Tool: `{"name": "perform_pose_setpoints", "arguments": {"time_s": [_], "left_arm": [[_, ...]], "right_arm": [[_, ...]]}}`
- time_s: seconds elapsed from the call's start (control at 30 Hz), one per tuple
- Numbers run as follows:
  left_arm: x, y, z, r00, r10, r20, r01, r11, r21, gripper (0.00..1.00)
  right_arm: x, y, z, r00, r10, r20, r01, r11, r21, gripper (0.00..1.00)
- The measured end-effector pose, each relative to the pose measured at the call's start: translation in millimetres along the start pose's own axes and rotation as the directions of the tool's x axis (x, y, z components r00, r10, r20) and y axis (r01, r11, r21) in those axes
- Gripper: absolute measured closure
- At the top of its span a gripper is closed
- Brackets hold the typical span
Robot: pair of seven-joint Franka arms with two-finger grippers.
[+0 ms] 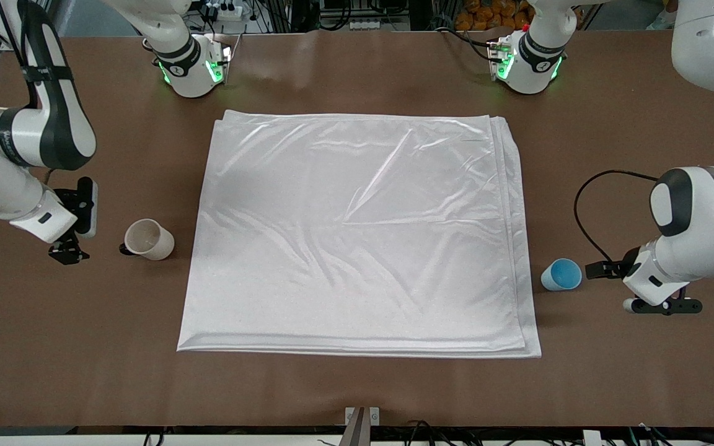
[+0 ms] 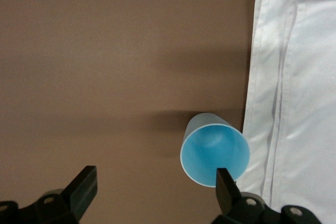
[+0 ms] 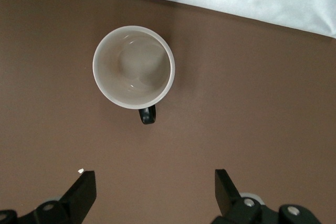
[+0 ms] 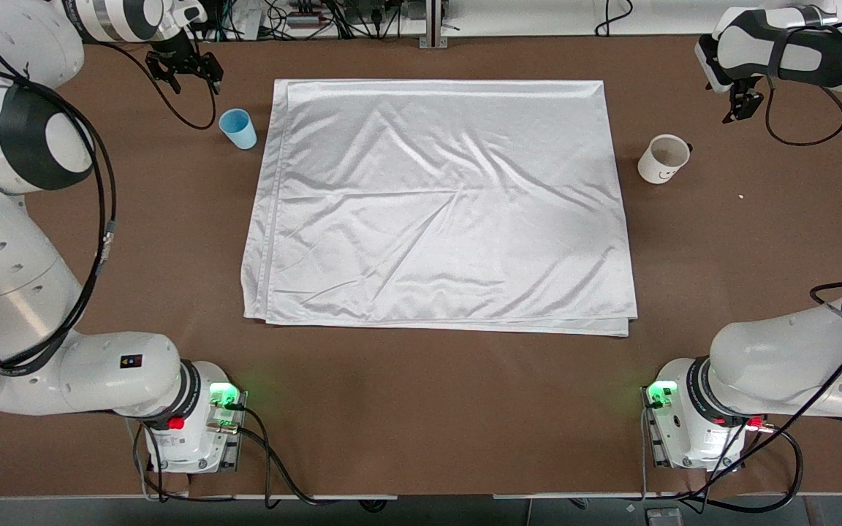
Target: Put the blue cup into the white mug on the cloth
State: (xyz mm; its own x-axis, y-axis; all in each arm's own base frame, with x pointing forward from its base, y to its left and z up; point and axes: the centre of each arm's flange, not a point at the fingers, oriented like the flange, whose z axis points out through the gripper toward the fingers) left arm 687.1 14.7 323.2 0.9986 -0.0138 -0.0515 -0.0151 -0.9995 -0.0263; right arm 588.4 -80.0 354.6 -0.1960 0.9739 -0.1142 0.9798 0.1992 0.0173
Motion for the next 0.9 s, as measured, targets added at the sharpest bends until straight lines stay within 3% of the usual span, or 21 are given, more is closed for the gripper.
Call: {"name": "perform_pose_setpoints", "arguments": {"time_s": [0.3,0.9], "left_arm": [[4.6,0.4,23.8,1.0,-0.003,0.002,0.003,1.0,-0.004,0.0],[0.1,7.0,73.9,1.0,-0.009,0.027,0.01,1.0,-0.016,0.0]], "right_arm": [[-0.4,8.0,36.1,0.992,-0.125,-0.012,0.125,0.992,-0.011,0.0],[-18.3,0.1,87.1,0.984,-0.173,-0.039,0.173,0.985,0.009,0.0]]}}
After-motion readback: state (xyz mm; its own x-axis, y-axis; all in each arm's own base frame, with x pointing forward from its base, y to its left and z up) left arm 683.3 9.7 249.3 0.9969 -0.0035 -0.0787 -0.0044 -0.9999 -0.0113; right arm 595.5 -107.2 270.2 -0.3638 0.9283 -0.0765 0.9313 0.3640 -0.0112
